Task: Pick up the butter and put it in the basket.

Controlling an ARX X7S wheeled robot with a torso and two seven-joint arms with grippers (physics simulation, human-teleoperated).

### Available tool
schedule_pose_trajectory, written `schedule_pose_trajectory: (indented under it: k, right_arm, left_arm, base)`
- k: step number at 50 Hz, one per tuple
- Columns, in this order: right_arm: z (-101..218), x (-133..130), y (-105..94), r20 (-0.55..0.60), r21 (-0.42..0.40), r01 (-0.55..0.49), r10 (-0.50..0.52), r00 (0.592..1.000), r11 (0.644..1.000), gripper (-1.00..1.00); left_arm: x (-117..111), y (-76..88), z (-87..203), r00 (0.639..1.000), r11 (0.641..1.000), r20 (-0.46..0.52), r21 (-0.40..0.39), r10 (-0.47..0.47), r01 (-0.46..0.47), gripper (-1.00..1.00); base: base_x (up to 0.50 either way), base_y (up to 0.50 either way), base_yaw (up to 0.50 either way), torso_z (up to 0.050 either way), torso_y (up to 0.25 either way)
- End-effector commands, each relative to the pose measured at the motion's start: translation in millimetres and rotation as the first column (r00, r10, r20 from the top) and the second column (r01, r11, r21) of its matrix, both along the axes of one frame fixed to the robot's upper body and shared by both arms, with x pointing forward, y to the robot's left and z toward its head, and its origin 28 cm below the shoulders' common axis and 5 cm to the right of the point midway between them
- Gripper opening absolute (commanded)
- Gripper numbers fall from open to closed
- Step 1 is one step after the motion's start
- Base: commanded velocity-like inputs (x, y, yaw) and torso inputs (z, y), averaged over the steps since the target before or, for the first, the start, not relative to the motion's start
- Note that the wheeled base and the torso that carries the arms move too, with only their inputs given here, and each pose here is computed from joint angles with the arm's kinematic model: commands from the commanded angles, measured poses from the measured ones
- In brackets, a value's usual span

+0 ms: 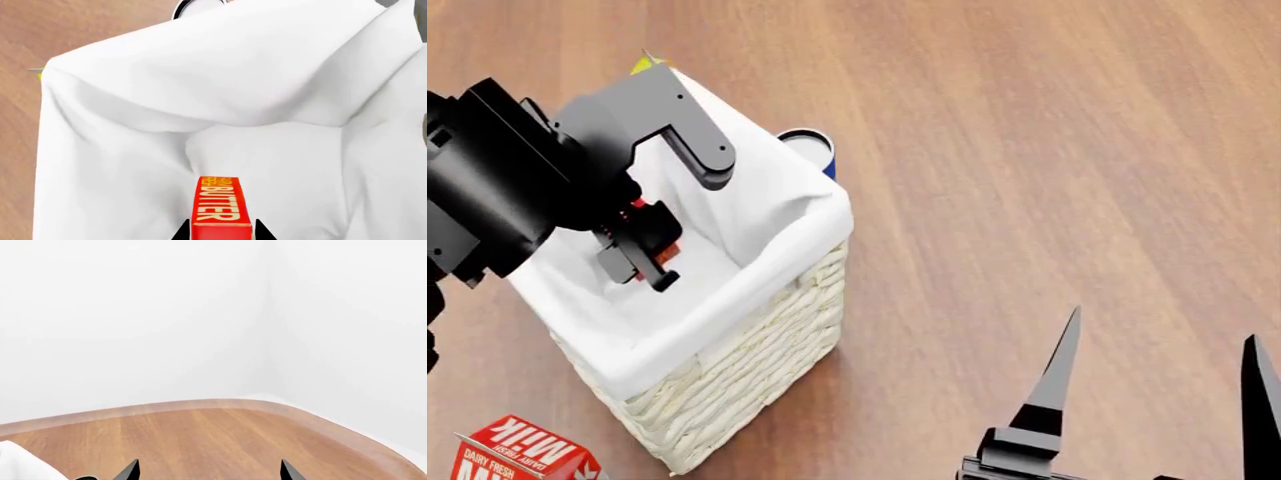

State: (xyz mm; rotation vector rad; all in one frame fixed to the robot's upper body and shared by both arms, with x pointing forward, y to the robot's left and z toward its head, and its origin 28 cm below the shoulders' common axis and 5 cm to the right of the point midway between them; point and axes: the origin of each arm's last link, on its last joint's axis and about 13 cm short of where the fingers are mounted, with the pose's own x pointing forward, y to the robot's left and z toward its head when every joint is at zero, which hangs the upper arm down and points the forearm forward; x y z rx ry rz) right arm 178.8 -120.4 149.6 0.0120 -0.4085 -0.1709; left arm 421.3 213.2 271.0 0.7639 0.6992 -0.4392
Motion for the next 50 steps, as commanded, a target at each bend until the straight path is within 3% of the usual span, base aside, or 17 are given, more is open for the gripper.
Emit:
schedule_pose_trajectory:
  k: [1, 17, 18, 41, 50]
  right_arm:
    - [0, 0, 0.1, -0.001, -0.001, 0.001, -0.001, 1.000, 1.000, 1.00]
    - [1, 0, 0.0, 0.002, -0.002, 0.000, 0.000, 1.000, 1.000, 1.00]
    - [1, 0, -0.1, 0.003, -0.002, 0.000, 0.000, 1.000, 1.000, 1.00]
    - [2, -1, -0.2, 0.006, -0.001, -0.001, 0.001, 1.000, 1.000, 1.00]
    - [3, -2, 1.6, 0.008, -0.001, -0.009, 0.009, 1.000, 1.000, 1.00]
  left_arm:
    - [2, -1.1, 2, 0.999, 1.000, 0.035, 0.030, 0.000, -0.001, -1.00]
    - [2, -1.8, 0, 0.999, 1.000, 0.040, 0.024, -0.005, 0.004, -1.00]
    - [2, -2.1, 1, 0.999, 1.000, 0.042, 0.022, -0.004, 0.003, 1.00]
    - [1, 1.2, 3, 0.999, 1.000, 0.047, 0.031, 0.002, -0.004, 1.00]
    - [-9, 4.2, 15, 0.998, 0.999, 0.066, 0.051, -0.013, 0.009, 1.00]
  base:
    - [0.00, 0.00, 0.00, 0.000, 0.000]
    - [0.00, 0.00, 0.00, 0.001, 0.001]
    - [0.00, 0.00, 0.00, 0.000, 0.010]
    - [0.00, 0.00, 0.00, 0.000, 0.000]
    - [0.00, 0.00, 0.00, 0.000, 0.000]
